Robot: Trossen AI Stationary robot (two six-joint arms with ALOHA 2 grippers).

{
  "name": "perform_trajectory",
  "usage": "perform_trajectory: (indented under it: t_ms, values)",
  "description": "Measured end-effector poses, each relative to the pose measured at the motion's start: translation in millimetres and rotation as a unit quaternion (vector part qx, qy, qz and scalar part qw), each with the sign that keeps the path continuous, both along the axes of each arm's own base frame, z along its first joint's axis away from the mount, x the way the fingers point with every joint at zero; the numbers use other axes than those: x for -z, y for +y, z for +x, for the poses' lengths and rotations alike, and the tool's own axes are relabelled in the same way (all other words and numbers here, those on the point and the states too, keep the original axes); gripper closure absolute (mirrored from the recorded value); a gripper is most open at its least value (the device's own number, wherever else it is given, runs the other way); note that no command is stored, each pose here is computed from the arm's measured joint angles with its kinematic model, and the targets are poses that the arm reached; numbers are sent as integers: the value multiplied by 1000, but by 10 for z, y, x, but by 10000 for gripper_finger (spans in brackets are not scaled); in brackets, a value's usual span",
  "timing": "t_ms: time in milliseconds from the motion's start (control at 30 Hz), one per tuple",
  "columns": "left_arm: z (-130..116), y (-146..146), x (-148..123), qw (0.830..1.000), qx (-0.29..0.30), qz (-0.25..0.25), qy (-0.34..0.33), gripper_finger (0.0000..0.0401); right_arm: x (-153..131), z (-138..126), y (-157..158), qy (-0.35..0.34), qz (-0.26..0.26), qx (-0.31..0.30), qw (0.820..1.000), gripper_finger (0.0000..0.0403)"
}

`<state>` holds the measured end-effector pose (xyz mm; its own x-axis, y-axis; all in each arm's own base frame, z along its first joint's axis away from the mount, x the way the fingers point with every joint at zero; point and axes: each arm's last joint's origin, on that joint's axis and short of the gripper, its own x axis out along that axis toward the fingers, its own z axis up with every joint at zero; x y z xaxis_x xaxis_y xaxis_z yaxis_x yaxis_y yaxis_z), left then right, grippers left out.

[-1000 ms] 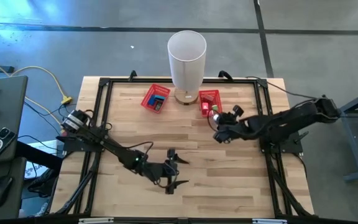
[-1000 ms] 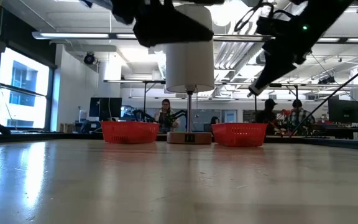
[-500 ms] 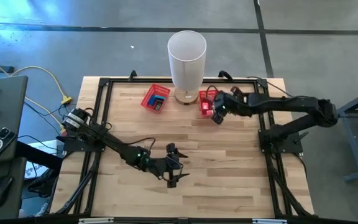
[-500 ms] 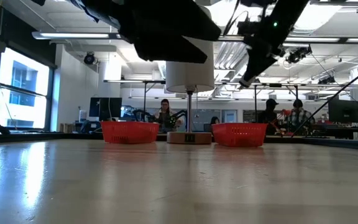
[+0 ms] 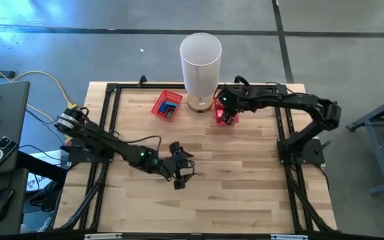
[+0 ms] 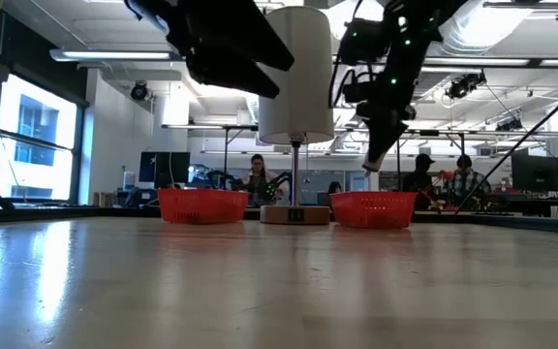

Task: Sort adapters and digital timers
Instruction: Put the white charger adapter into the right red bin

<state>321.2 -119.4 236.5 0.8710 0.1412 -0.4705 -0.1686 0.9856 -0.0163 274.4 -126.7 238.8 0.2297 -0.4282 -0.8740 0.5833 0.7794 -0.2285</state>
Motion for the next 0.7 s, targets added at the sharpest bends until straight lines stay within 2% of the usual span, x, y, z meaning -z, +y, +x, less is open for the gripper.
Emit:
perform_trajectory:
  t_ms: [267, 700]
  values:
    - [-11, -21, -2, 1000, 7, 3, 1, 56, 128, 216, -81, 23, 38, -8, 999, 284]
    - [8, 30, -3, 998, 24, 50, 8, 56, 448, 358, -63, 67, 30, 16, 997, 284]
